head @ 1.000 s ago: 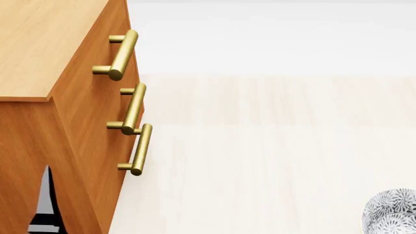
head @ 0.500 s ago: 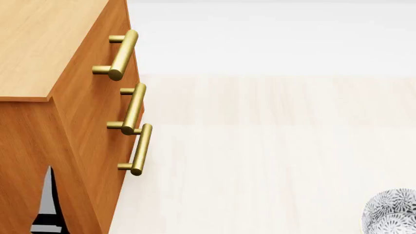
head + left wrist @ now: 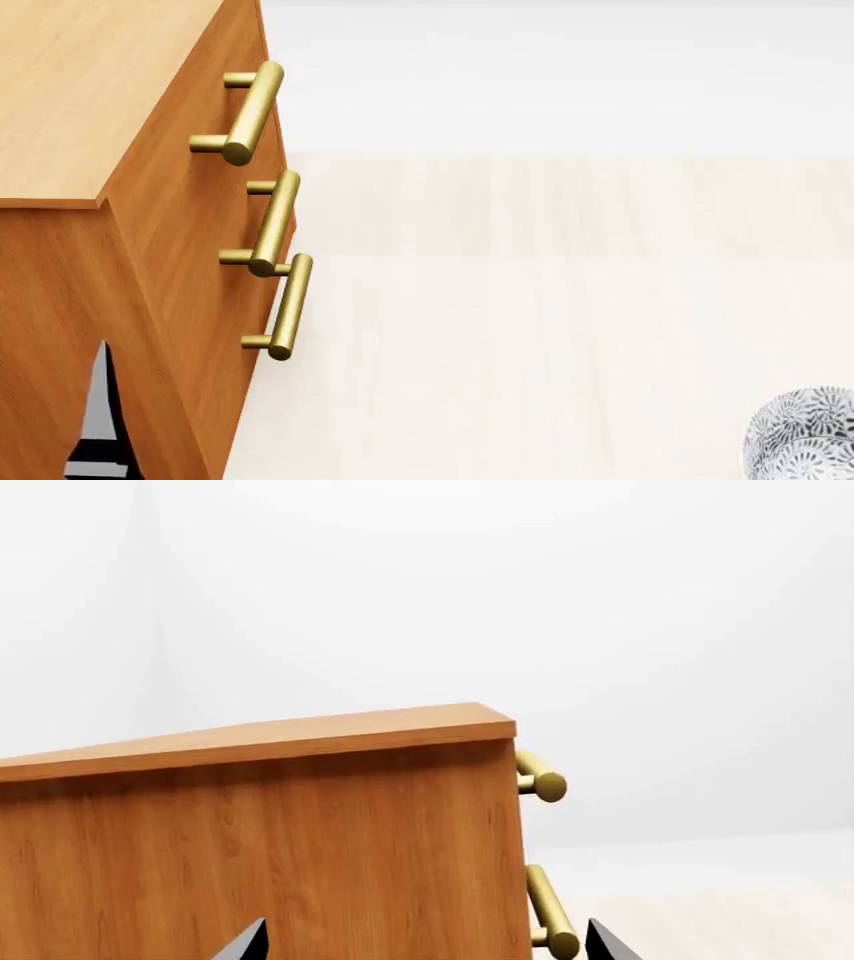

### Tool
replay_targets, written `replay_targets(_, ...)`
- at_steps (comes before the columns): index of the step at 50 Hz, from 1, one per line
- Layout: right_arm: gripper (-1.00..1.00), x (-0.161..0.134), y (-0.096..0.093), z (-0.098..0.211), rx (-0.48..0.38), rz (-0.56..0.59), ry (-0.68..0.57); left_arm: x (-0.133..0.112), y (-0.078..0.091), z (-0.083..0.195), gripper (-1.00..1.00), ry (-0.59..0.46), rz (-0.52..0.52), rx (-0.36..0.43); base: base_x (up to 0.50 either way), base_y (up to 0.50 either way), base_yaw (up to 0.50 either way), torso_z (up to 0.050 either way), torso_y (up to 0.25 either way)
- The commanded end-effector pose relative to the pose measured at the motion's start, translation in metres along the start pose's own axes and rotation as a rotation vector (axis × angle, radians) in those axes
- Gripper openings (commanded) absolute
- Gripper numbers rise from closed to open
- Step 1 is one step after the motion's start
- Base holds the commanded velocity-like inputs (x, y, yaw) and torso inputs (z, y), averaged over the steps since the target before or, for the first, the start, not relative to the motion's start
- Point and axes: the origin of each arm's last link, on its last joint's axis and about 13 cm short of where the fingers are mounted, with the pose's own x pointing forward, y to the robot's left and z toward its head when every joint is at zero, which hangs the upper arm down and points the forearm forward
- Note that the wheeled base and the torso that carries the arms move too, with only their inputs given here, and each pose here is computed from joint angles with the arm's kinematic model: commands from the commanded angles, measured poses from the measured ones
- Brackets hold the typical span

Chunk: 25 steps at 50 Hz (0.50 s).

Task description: Close the top drawer of the cabinet and put the bowl on top of it.

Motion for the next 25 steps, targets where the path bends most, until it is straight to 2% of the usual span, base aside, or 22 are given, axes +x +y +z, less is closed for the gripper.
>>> replay_targets(1,1.00,0.0030,0.0014,0.0001,0.005,0.002,-0.002,0.0003,-0.0003,-0.0007,1.00,0.001,-0.001,-0.002,0.00,0.00,0.00,0.000,0.000)
replay_targets(25,1.00,0.0075,0.0046,-0.0034,0.012,0.006,0.004,0.0008,-0.0009,-0.0016,1.00,0.004,0.000,0.000,0.00,0.00,0.00,0.000,0.000)
